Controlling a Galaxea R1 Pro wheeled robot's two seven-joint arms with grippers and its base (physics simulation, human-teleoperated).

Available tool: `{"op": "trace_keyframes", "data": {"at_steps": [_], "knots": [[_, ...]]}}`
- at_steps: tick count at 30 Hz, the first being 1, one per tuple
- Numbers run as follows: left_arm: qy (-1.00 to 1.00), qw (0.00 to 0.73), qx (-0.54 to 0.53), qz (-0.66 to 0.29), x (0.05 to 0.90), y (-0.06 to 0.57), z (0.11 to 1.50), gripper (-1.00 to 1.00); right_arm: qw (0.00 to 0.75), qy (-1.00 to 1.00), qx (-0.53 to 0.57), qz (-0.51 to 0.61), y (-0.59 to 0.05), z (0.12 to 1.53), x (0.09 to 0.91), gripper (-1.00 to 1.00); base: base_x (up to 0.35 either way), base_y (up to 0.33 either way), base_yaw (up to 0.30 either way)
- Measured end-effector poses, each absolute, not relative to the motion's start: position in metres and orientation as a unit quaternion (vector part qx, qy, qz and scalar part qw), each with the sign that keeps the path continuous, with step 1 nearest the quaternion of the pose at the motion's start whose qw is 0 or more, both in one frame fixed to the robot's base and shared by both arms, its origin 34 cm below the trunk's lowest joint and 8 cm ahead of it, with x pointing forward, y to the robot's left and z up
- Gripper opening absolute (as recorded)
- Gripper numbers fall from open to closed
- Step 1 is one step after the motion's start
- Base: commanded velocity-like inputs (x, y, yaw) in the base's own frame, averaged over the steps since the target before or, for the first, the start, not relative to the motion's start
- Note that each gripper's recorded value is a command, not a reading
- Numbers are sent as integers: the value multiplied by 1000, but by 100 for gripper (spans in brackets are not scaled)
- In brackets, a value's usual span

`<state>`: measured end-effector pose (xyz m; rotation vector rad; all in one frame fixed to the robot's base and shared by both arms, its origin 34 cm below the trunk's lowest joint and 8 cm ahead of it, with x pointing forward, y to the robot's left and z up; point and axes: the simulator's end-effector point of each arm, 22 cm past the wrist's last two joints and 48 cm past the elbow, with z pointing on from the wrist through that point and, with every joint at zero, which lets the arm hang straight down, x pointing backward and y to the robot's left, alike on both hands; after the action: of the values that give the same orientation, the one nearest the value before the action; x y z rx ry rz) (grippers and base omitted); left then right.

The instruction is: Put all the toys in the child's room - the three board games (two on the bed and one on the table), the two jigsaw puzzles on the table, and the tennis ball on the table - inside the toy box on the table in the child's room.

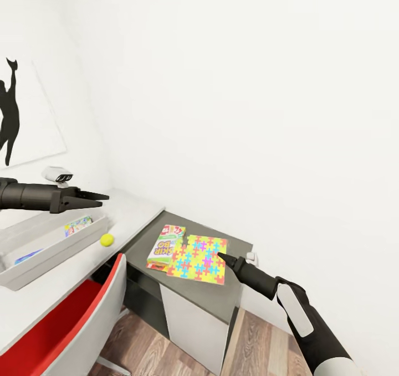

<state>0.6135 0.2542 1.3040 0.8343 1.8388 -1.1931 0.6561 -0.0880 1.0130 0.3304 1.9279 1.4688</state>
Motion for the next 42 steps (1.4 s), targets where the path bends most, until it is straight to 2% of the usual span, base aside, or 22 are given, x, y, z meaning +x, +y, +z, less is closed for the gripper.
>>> {"op": "trace_keyframes", "data": {"at_steps": [17, 42], "knots": [[723, 387, 326, -471, 613, 255, 1302, 100, 341, 740, 126, 566, -86, 1014, 656, -100, 0, 0, 36], [724, 387, 324, -470, 613, 256, 1302, 100, 340, 740, 127, 567, -84, 1014, 656, -100, 0, 0, 271]]}}
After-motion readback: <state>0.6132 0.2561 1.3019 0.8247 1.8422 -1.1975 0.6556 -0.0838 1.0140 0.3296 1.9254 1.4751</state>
